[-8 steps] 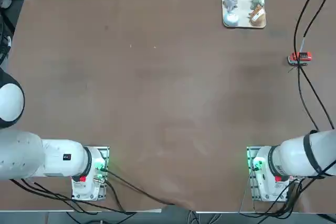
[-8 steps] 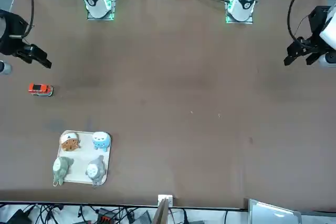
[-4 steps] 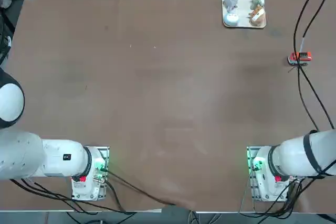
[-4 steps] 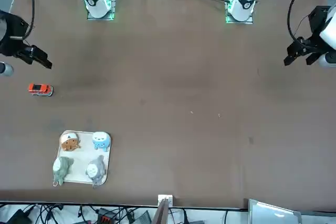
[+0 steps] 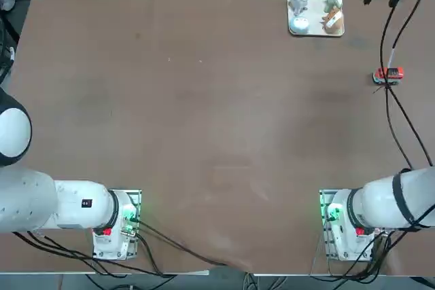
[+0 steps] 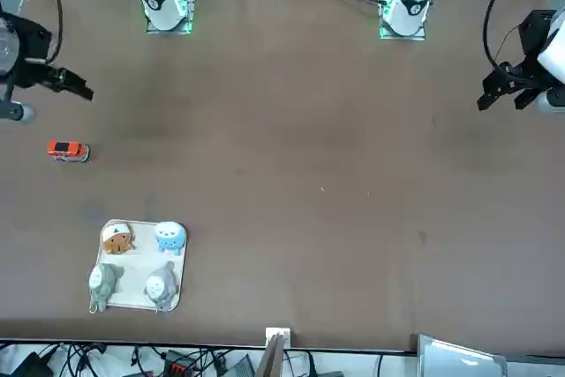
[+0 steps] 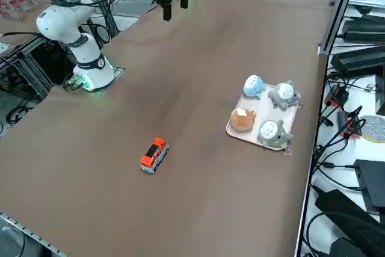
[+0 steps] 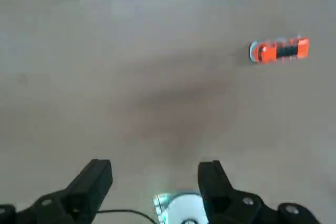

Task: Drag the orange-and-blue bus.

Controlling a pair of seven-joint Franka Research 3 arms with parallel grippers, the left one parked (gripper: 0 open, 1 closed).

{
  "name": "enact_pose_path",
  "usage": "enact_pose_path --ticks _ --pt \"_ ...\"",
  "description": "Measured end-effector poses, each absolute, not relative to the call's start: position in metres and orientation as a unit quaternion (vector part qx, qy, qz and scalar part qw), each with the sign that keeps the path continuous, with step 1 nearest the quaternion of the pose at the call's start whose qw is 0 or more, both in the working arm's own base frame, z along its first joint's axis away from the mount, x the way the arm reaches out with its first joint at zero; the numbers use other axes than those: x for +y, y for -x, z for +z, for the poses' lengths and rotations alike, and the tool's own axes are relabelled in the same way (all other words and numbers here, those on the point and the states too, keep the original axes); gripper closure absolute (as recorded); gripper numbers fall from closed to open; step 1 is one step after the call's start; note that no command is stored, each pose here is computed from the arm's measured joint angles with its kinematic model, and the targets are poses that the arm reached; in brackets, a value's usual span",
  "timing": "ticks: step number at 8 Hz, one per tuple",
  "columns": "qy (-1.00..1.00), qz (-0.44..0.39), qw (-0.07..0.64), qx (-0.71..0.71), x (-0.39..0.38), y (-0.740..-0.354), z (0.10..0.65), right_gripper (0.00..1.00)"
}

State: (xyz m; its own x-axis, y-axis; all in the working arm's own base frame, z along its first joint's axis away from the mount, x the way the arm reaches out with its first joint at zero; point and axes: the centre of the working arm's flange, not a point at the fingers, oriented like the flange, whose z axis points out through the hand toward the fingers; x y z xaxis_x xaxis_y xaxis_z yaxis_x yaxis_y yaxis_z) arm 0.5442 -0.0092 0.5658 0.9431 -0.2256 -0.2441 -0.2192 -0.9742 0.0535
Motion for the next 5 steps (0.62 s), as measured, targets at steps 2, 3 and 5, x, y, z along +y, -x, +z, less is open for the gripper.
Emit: enact_pose_path --ticks 2,3,5 --pt "-0.963 -0.143 0.034 -0.226 -0.039 -0.549 0.547 0.00" --pt "-0.944 -0.142 0.049 -0.294 -0.064 -0.554 0.534 0.00" --pt "-0.889 -0.121 0.079 -0.435 -0.108 -0.562 0.513 0.00"
